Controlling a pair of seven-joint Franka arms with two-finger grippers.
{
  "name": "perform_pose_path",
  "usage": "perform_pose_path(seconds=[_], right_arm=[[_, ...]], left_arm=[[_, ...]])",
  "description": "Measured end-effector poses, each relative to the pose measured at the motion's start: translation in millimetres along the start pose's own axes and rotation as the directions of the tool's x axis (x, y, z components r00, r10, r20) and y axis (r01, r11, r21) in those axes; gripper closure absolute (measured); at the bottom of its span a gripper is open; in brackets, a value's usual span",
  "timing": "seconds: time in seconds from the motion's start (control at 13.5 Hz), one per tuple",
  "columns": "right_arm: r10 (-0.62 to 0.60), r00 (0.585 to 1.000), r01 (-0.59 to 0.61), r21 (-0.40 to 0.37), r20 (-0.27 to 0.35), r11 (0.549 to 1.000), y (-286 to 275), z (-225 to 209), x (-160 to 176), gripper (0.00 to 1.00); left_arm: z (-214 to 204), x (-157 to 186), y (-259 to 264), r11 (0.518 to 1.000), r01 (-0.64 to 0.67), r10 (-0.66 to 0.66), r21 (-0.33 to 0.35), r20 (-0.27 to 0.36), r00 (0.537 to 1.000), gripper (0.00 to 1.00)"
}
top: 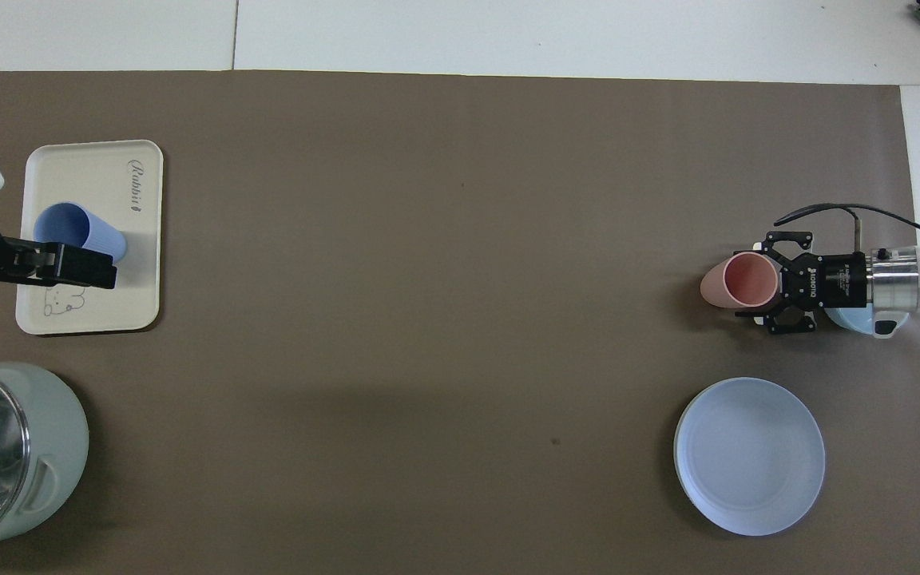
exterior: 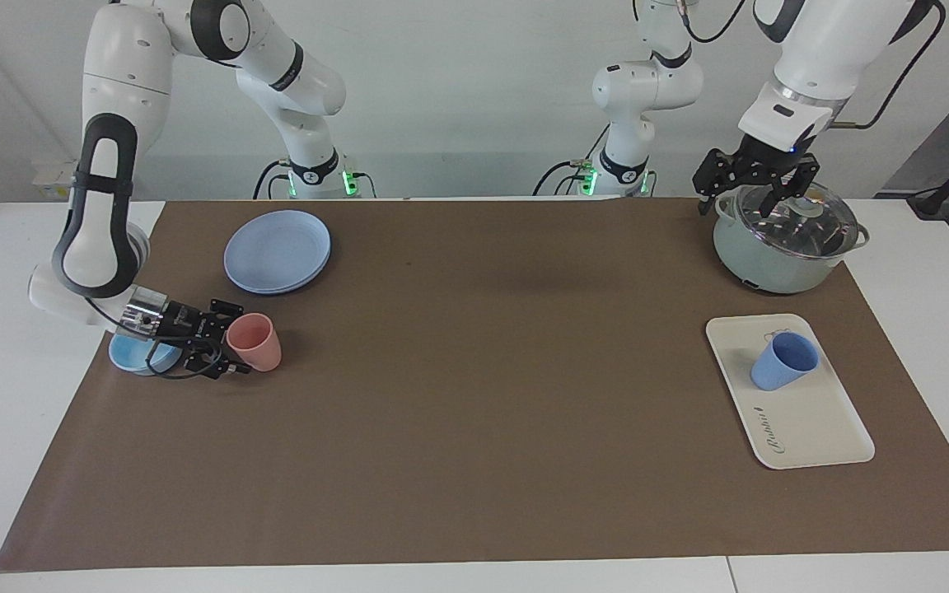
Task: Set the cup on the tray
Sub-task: 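Set the pink cup on the table and open the right gripper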
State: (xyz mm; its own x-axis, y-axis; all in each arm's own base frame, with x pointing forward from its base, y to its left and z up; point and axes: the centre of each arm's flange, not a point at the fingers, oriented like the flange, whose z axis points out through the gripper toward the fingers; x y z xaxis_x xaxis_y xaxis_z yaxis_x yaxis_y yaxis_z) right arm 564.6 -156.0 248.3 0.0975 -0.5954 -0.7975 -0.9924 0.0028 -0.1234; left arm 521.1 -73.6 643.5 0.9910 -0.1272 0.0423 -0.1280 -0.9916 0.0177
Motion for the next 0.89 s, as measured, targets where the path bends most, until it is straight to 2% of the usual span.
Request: perform_pose_path(seconds=[0.15,0.44,0.67,0.89], right_arm=[[-0.02,0.999,0.019,-0.013,-0.034,1.0,0.8,-5.1,2.6,0.02],[-0.091,0.984,0.085,-0.049,-0.156,0.995,-3.0,-32.4,-8.2,0.01],[-0.188,0.95,0.166,-0.107,-0.248,0.98,-7.2,-63.0,-41.5,0.01],[-0.321,0.884,0.254,-0.227,-0.339,0.94,-5.8,-93.1,-94.3,0.01]], left_arm=[[6.9,-0.3,-1.2,1.0,0.002,-0.002,-0.001,0.015,1.0,0.0],[11.9,-0.9,-6.3,1.0,0.012,-0.012,-0.001,0.03,0.999,0.0],[12.3,-1.3,-4.9,1.0,0.009,-0.009,-0.001,0.034,0.999,0.0],[13.1,-1.7,-5.9,1.0,-0.005,0.006,-0.002,0.038,0.999,0.0]])
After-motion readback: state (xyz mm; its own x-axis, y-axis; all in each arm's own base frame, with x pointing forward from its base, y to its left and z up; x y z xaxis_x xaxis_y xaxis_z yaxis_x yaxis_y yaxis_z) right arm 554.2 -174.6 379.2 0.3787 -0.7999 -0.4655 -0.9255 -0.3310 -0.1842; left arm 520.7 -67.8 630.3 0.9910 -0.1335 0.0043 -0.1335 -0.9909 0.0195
